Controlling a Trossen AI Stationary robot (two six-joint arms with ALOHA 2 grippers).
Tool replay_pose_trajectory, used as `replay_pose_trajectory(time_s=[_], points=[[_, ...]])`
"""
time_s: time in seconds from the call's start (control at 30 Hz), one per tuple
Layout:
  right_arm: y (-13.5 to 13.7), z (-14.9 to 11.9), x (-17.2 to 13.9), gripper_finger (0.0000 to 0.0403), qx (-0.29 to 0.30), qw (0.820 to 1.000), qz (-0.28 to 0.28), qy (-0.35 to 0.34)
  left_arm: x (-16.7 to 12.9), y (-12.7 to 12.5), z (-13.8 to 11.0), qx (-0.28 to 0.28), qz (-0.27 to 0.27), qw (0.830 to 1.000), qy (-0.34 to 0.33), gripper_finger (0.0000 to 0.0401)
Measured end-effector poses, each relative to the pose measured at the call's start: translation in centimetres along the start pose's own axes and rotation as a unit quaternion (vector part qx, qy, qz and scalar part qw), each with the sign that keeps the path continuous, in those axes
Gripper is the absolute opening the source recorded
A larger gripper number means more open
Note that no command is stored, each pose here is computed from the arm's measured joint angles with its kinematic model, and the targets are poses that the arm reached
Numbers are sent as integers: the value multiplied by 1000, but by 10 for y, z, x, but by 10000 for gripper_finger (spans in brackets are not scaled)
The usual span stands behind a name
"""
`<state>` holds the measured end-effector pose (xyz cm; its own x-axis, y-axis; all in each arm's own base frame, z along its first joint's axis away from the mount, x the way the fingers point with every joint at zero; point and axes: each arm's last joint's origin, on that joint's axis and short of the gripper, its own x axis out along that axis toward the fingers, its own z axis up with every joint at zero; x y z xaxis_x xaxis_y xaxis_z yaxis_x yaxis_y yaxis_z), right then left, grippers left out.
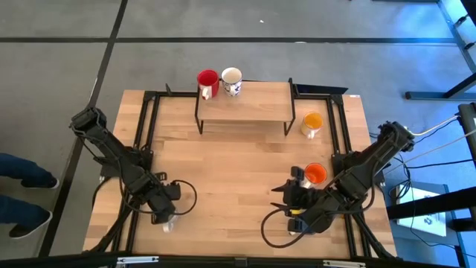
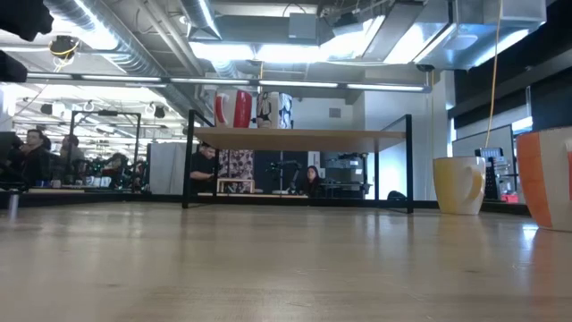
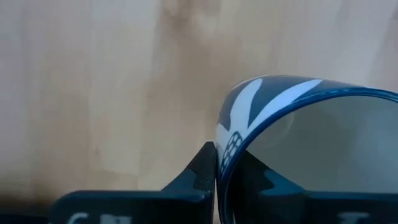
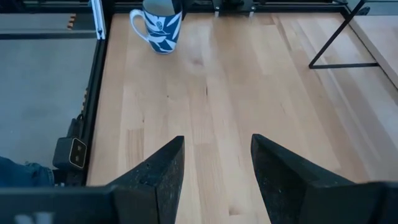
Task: Place coffee mugs
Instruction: Put the blue cup on the shelf
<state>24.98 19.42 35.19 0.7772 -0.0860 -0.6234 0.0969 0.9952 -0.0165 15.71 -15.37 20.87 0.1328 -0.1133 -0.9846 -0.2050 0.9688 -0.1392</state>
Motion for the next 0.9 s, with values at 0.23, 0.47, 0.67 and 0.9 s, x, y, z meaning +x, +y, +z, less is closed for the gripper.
replay_pose_trajectory(time_s=[0.23, 0.47, 0.67, 0.9], points=[[4, -3, 9, 175, -24, 999, -24, -3, -31, 0, 26, -100, -51, 993, -37, 17], [5, 4, 11, 175, -45, 994, -82, -60, -92, 12, 72, -199, -51, 961, -186, 17], [0, 17, 17, 175, -63, 980, -146, -116, -106, 31, 95, -255, -20, 927, -273, 17], [-6, 32, 53, 175, -81, 975, -165, -127, -108, 46, 106, -285, 3, 909, -305, 16]])
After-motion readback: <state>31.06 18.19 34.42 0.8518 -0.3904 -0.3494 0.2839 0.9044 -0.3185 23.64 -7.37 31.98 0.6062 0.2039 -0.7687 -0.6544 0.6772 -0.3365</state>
